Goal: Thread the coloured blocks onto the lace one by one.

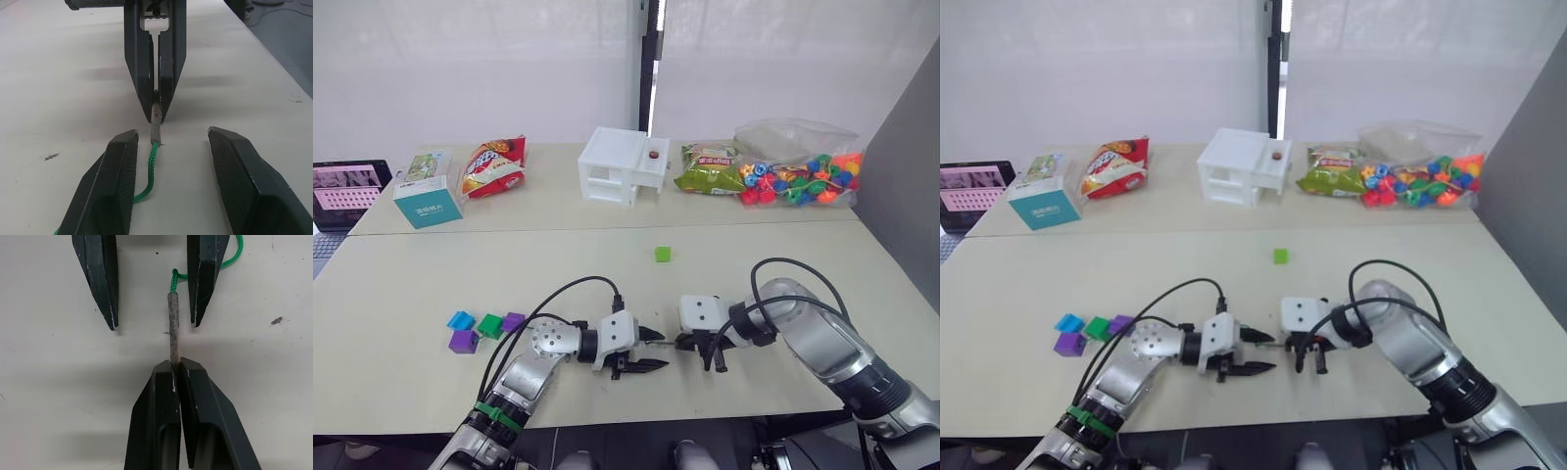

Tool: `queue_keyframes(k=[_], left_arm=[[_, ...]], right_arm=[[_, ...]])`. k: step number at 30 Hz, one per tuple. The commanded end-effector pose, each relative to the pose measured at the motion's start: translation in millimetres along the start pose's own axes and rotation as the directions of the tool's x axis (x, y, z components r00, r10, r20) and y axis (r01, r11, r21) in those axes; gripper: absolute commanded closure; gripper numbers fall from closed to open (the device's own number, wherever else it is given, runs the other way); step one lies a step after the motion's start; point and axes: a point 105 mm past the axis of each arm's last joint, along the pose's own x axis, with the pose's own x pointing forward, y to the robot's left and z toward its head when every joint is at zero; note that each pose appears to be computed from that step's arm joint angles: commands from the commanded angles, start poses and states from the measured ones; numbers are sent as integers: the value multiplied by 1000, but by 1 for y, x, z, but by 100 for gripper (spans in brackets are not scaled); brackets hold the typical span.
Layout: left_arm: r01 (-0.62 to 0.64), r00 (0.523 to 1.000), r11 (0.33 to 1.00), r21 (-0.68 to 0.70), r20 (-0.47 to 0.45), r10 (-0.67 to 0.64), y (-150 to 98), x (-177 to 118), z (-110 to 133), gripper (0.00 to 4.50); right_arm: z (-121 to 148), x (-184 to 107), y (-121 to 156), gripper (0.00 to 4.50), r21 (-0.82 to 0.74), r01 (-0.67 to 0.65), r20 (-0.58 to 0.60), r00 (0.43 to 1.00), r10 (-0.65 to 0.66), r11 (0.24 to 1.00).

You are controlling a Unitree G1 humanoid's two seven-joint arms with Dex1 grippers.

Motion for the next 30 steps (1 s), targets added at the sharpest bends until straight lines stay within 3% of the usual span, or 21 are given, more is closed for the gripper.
queue_keyframes(k=[1, 6, 15, 20, 26, 28, 30], left_arm=[[-23, 998, 1000, 3, 53, 23, 3, 1, 12, 295], [-9, 999, 1000, -10, 31, 10, 1, 3, 9, 445], [-11, 999, 999, -33, 31, 12, -1, 4, 9, 445], [-17, 1000, 999, -37, 24, 18, 0, 2, 7, 450], [-61, 998, 998, -24, 16, 62, 6, -7, 5, 450], [-69, 998, 997, -19, 12, 69, 7, -12, 4, 450], [-75, 997, 997, -21, 10, 75, 7, -18, 3, 450]], right_arm=[[3, -4, 0, 450, -15, 15, 3, 1000, -14, 1000], [3, -4, 0, 450, -9, 16, 0, 1000, -16, 1000], [6, -5, 5, 450, 37, 24, 22, 999, -25, 999], [16, -27, 15, 280, 143, 26, 91, 995, -40, 989], [17, -55, 23, 76, 358, 91, 220, 959, -179, 929], [23, -62, 16, 5, 451, 148, 324, 892, -316, 880], [20, -71, 9, 2, 548, 219, 382, 793, -475, 807]])
